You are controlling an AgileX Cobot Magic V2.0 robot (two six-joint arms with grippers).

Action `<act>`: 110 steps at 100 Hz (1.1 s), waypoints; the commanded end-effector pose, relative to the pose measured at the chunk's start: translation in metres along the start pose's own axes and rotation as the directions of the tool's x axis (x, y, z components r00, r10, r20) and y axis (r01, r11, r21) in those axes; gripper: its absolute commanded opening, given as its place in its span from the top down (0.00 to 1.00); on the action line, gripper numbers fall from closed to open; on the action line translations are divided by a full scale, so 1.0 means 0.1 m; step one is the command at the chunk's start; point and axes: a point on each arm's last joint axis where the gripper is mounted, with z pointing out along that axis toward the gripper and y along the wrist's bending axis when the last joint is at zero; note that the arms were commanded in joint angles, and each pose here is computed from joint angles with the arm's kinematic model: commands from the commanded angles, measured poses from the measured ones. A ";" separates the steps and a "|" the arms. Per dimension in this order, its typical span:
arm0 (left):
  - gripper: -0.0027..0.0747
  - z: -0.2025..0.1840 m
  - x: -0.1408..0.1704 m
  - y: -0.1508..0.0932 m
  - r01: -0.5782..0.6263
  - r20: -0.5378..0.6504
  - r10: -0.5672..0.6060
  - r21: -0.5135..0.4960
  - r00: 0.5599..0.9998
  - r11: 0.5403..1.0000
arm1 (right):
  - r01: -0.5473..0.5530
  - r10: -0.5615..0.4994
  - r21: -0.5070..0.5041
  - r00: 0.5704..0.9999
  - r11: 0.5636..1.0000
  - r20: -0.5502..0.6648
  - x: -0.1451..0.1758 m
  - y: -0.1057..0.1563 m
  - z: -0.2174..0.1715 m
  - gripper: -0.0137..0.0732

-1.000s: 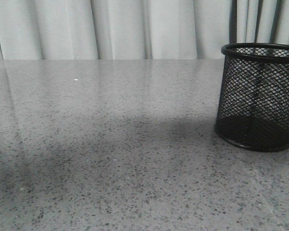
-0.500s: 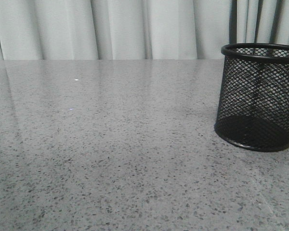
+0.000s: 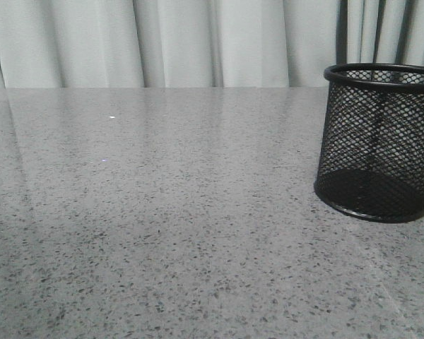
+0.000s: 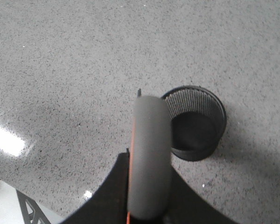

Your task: Put scissors into bucket

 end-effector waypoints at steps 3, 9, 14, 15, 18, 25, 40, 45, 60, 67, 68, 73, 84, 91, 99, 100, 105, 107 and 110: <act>0.99 -0.04 -0.08 0.07 0.006 0.047 -0.003 -0.055 0.999 0.998 | -0.011 0.011 0.009 1.000 1.000 0.004 0.09 0.00 -0.12 0.90; 0.99 -0.04 -0.07 0.08 -0.008 0.036 0.010 -0.066 0.999 0.998 | -0.009 0.009 0.021 1.000 1.000 0.002 0.09 -0.02 -0.12 0.90; 0.99 -0.04 -0.06 0.08 -0.017 0.028 0.020 -0.073 0.999 0.997 | -0.008 0.008 0.036 1.000 0.999 -0.005 0.10 -0.03 -0.09 0.90; 0.99 -0.04 -0.06 0.09 -0.019 0.026 0.021 -0.074 0.999 0.997 | -0.007 0.008 0.043 1.000 0.999 -0.008 0.11 -0.04 -0.08 0.90; 0.99 -0.04 -0.06 0.09 -0.023 0.024 0.024 -0.077 0.999 0.997 | -0.007 0.007 0.050 1.000 0.999 -0.013 0.11 -0.05 -0.07 0.90; 0.99 -0.04 -0.05 0.09 -0.029 0.018 0.031 -0.082 0.999 0.996 | -0.006 0.008 0.068 0.999 0.998 -0.034 0.14 -0.08 -0.02 0.90; 0.99 -0.04 -0.04 0.09 -0.032 0.007 0.033 -0.074 0.999 0.997 | -0.010 0.016 0.076 0.997 0.997 -0.077 0.20 -0.12 0.09 0.90; 0.99 -0.04 -0.04 0.08 -0.033 0.001 0.034 -0.071 0.999 0.997 | -0.009 0.017 0.084 0.996 0.996 -0.091 0.22 -0.13 0.13 0.90; 0.99 -0.03 -0.04 0.09 -0.036 -0.001 0.036 -0.073 0.999 0.997 | 0.004 0.014 0.138 0.991 0.990 -0.131 0.19 -0.20 0.25 0.90; 0.99 -0.03 -0.04 0.09 -0.036 0.002 0.036 -0.076 0.999 0.996 | 0.016 0.012 0.176 0.987 0.984 -0.161 0.15 -0.25 0.36 0.90; 0.99 -0.03 -0.04 0.09 -0.036 0.002 0.036 -0.076 0.999 0.996 | 0.018 0.012 0.181 0.986 0.983 -0.164 0.14 -0.25 0.37 0.90; 0.99 -0.03 -0.04 0.09 -0.036 0.006 0.036 -0.080 0.999 0.996 | 0.022 0.016 0.195 0.981 0.981 -0.192 0.11 -0.28 0.47 0.90; 0.99 -0.03 -0.05 0.10 -0.036 0.010 0.037 -0.084 0.999 0.996 | 0.023 0.028 0.205 0.970 0.979 -0.242 0.04 -0.31 0.68 0.90; 0.99 -0.03 -0.05 0.10 -0.034 0.011 0.035 -0.084 0.999 0.996 | 0.022 0.034 0.208 0.964 0.978 -0.265 0.01 -0.33 0.80 0.90; 0.99 -0.03 -0.05 0.10 -0.034 0.010 0.035 -0.082 0.999 0.996 | 0.022 0.037 0.210 0.962 0.978 -0.271 -0.03 -0.35 0.89 0.90; 0.99 -0.03 -0.05 0.10 -0.034 0.010 0.035 -0.082 0.999 0.996 | 0.022 0.037 0.210 0.962 0.978 -0.272 -0.03 -0.35 0.90 0.90; 0.99 -0.03 -0.04 0.09 -0.033 0.008 0.034 -0.078 0.999 0.996 | 0.020 0.035 0.207 0.965 0.978 -0.260 -0.06 -0.34 0.92 0.87; 0.99 -0.03 -0.04 0.09 -0.031 0.008 0.032 -0.075 0.999 0.997 | 0.019 0.035 0.204 0.966 0.979 -0.255 -0.07 -0.34 0.92 0.85; 0.99 -0.03 -0.04 0.08 -0.029 0.005 0.030 -0.069 1.000 0.997 | 0.019 0.032 0.203 0.969 0.979 -0.243 -0.08 -0.34 0.92 0.80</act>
